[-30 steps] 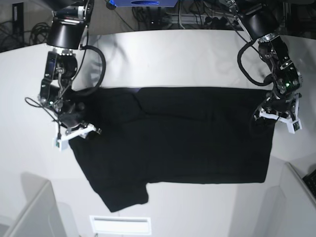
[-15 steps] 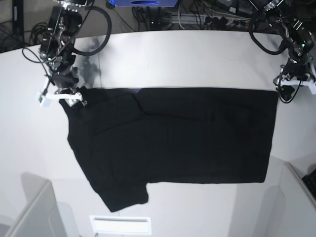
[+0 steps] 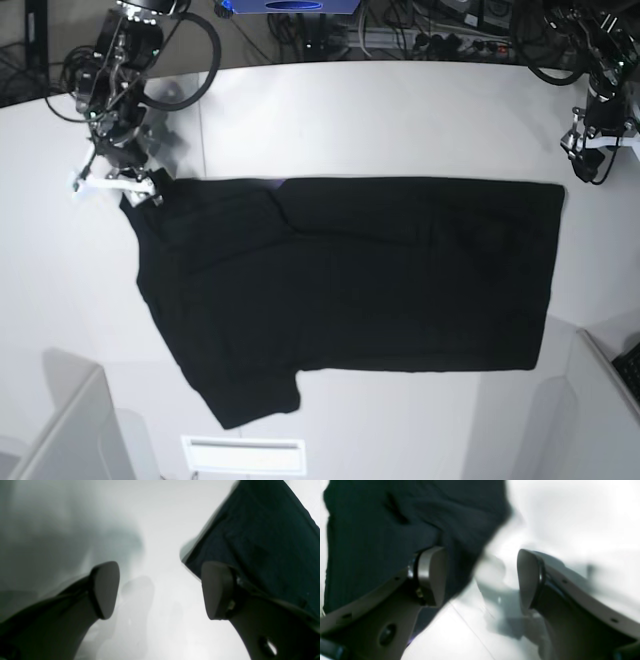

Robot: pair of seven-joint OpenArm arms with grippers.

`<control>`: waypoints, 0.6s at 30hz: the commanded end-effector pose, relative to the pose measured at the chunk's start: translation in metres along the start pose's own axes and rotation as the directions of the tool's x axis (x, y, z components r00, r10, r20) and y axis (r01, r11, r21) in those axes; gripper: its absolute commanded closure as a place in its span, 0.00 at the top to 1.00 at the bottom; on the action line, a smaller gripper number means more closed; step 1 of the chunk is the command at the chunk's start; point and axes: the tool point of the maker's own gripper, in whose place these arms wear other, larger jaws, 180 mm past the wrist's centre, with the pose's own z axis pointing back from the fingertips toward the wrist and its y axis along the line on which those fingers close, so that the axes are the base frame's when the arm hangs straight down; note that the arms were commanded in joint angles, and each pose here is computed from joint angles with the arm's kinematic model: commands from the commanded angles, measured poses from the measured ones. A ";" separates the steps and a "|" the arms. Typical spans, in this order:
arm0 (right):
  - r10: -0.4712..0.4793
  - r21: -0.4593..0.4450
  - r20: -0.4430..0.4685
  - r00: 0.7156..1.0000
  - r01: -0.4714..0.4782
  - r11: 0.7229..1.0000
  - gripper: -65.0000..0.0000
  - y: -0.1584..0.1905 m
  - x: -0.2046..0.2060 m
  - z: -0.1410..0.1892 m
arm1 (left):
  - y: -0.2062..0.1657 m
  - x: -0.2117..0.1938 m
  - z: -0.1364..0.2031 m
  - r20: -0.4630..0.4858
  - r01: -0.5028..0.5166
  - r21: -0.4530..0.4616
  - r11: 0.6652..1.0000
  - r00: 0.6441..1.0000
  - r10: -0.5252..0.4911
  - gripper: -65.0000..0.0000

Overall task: Fold the T-shirt properly
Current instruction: 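Open both grippers and raise them back toward the collar edge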

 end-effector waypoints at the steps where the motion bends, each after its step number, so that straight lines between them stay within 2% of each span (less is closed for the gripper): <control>1: 0.006 0.021 0.018 1.000 -0.006 1.000 0.63 0.006 0.007 -0.001 | -0.003 0.013 -0.002 0.039 0.000 -0.016 1.000 0.999 0.001 0.76; 7: 0.002 0.003 -0.016 1.000 -0.002 1.000 0.62 0.000 0.004 -0.017 | 0.005 -0.004 -0.019 -0.011 -0.064 -0.002 0.998 0.998 0.064 0.76; 13: -0.002 -0.001 -0.029 1.000 0.002 1.000 0.61 -0.001 0.001 -0.022 | -0.010 -0.016 -0.036 -0.065 -0.056 -0.039 0.998 0.997 0.053 0.75; 18: -0.002 -0.002 -0.032 0.999 0.002 1.000 0.40 -0.001 0.000 -0.022 | -0.018 -0.022 -0.049 -0.087 -0.087 -0.052 0.995 0.993 0.083 0.75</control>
